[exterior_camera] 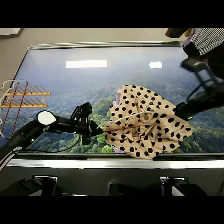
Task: Fold the clothes and pants, and hang the long-sleeved shirts on hangers.
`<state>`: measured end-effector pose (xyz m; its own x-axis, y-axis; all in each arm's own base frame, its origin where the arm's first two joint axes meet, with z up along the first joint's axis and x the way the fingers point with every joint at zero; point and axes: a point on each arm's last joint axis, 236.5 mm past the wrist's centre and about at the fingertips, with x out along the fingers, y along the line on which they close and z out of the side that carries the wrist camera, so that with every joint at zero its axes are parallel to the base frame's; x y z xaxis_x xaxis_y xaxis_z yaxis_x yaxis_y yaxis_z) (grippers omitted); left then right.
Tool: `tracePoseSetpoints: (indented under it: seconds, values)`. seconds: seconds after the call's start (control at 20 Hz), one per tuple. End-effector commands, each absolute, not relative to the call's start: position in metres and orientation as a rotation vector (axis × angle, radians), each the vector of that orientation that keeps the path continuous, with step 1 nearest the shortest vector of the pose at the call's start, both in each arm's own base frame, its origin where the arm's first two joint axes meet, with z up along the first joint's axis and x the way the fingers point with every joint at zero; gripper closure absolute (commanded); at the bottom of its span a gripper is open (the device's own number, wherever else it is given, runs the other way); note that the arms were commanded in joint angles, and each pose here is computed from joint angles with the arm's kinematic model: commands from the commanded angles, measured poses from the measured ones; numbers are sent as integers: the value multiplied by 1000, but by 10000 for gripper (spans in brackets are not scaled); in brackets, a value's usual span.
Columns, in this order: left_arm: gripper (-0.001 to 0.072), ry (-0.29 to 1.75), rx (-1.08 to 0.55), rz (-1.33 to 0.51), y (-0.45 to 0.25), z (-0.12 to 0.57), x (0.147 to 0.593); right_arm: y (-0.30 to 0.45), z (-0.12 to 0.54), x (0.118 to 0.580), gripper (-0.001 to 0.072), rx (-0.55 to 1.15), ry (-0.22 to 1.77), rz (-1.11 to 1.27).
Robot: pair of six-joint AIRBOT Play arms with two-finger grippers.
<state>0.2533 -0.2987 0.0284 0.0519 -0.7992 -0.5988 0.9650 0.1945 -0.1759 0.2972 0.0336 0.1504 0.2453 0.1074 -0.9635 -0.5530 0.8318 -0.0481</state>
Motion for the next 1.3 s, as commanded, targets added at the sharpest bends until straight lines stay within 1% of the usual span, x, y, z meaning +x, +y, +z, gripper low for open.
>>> tracePoseSetpoints:
  seconds: [0.0,0.15,0.3,0.35,0.4,0.5,0.55,0.6,0.8,0.85,1.1,1.15,1.2,1.25]
  values:
    - [681,666,307,-1374,-299,28,253,48,116,308,112,-513,1260,664]
    - [681,666,307,-1374,-299,28,253,52,95,316,113,-526,1272,707]
    - [681,666,307,-1375,-299,28,253,63,92,327,117,-526,1215,755]
    - [681,666,307,-1375,-299,28,253,66,93,330,136,-531,1193,768]
    - [681,666,307,-1374,-299,28,253,69,94,333,187,-542,1172,785]
    - [681,666,307,-1375,-299,28,253,75,95,334,212,-551,1144,822]
    - [681,666,307,-1374,-299,28,253,79,94,333,264,-550,1142,846]
    - [681,666,307,-1374,-299,28,253,83,93,332,295,-541,1139,869]
    - [681,666,307,-1374,-299,28,253,100,93,331,306,-503,1109,946]
    - [681,666,307,-1374,-299,28,253,104,95,330,328,-499,1095,965]
    - [680,666,307,-1374,-299,28,253,118,102,327,330,-451,1064,1012]
    - [681,666,307,-1374,-299,28,253,118,102,327,336,-451,1064,1013]
    - [680,666,307,-1374,-299,28,253,118,102,327,366,-452,1065,1012]
    - [681,666,307,-1374,-299,28,253,117,101,327,367,-461,1063,1013]
